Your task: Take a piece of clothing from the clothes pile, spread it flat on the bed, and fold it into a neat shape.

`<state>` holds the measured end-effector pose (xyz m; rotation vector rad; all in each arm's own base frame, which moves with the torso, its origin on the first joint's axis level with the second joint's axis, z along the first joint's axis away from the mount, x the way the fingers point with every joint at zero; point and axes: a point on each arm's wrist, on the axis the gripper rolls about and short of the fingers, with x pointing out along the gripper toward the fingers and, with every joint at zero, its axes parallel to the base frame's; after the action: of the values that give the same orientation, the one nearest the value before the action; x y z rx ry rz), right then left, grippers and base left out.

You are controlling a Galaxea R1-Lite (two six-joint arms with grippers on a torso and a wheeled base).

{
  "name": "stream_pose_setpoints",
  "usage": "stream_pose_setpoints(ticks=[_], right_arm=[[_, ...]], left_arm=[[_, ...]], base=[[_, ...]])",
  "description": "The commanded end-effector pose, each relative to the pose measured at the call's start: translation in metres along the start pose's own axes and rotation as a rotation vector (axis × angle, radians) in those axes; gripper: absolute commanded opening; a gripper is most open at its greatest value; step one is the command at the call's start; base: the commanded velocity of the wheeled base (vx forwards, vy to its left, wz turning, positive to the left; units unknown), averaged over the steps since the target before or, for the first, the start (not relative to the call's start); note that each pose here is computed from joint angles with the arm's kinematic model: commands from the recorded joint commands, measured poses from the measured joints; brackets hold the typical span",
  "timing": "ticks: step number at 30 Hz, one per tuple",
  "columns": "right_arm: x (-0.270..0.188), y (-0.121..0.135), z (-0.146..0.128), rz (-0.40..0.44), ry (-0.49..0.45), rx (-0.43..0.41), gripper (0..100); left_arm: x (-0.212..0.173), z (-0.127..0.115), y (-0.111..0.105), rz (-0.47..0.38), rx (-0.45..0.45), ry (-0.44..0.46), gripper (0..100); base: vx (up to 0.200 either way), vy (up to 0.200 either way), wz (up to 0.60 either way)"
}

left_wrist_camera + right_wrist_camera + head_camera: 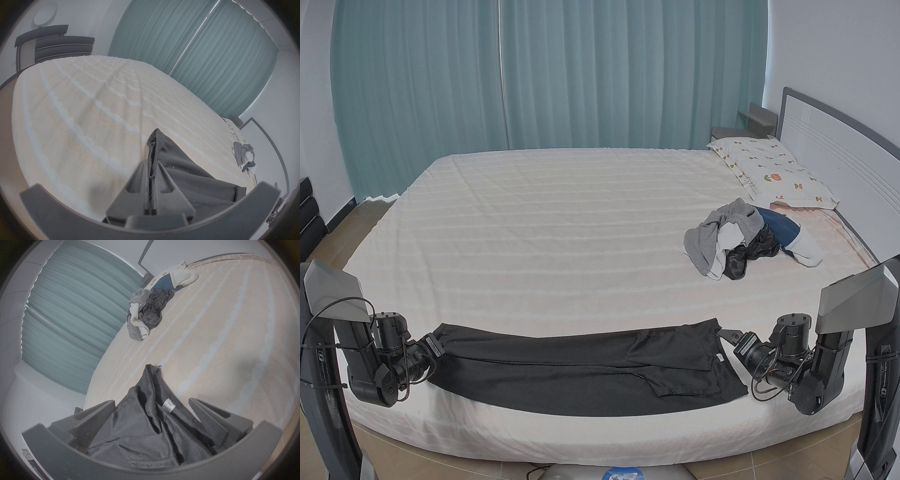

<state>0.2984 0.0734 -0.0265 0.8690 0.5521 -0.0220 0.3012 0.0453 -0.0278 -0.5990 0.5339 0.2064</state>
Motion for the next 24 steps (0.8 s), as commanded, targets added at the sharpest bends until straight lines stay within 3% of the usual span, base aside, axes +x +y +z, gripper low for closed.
stream_pose_setpoints(ticks=[1,11,17,24], right_arm=[[0.0,0.001,0.0,0.003,-0.001,0.0,100],[0.0,0.001,0.0,0.002,0.001,-0.001,100],[0.0,0.001,-0.001,0.004,0.001,-0.002,100],[0.0,0.001,0.0,0.003,0.0,-0.001,100]], left_arm=[[0.0,-0.003,0.0,0.0,0.001,0.01,0],[0.001,-0.002,-0.001,-0.003,0.001,0.008,0],[0.006,-0.001,-0.007,-0.025,-0.013,-0.011,0],[0.008,0.0,-0.036,-0.109,-0.085,-0.029,0]], base=[[0.0,0.0,0.0],[-0.18,0.0,0.0],[0.0,0.0,0.0],[0.0,-0.029,0.0]])
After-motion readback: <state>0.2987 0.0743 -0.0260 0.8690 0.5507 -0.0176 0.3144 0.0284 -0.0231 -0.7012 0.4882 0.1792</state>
